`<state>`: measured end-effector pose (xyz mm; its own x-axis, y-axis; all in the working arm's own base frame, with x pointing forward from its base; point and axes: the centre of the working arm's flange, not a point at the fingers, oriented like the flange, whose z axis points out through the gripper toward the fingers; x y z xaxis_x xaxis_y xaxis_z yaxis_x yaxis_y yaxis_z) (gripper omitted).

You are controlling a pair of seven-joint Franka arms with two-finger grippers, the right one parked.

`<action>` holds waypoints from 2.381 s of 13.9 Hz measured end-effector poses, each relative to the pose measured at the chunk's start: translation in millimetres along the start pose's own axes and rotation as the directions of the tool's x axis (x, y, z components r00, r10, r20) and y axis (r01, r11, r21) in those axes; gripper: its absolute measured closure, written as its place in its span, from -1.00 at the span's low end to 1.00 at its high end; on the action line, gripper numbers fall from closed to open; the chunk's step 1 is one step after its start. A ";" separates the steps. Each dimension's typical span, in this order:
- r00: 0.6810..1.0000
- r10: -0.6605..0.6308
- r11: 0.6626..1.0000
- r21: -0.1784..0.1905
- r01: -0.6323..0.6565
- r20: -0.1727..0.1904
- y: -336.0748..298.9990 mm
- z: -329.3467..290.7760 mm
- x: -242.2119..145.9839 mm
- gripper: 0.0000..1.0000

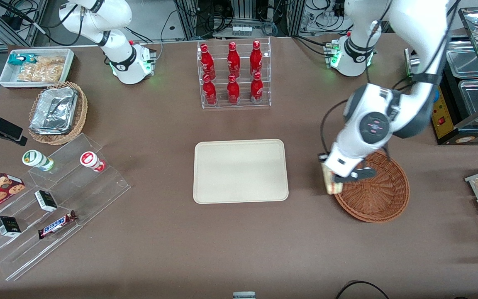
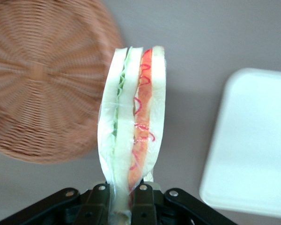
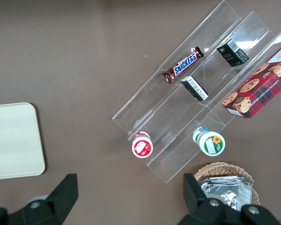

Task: Place sandwich from basket to tray
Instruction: 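Lift the sandwich and carry it over the cream tray, then lower the sandwich onto the tray and open the left gripper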

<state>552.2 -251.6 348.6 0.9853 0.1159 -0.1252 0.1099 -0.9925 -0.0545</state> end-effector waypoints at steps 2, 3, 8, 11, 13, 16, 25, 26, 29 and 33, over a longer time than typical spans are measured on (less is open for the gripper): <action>1.000 0.021 1.000 0.005 -0.021 -0.007 52.6 1.0 -29.0 0.70; 1.000 0.027 1.000 0.005 -0.027 -0.009 78.0 2.8 -41.6 0.70; 1.000 0.012 1.000 -0.007 -0.012 0.003 197.9 34.6 -86.9 0.70; 1.000 -0.009 1.000 -0.005 0.009 0.000 241.8 58.0 -95.8 0.69; 1.000 -0.018 1.000 -0.002 0.018 0.003 257.9 73.4 -97.0 0.67; 0.999 -0.030 1.000 -0.001 0.030 0.016 273.6 93.0 -96.0 0.48; 0.994 -0.100 0.995 0.005 0.100 -0.047 252.4 70.6 -53.7 -1.00; 0.990 -0.128 0.991 0.020 0.129 -0.064 237.9 51.7 -40.7 -1.00; 0.969 -0.229 0.971 0.051 0.234 -0.098 168.6 -37.9 -8.8 -1.00; 0.981 -0.189 0.977 0.089 0.193 -0.053 21.6 -148.2 24.0 -1.00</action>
<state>597.5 -276.2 491.3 0.9524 0.2989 -0.0598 0.2859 -0.9439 -0.1652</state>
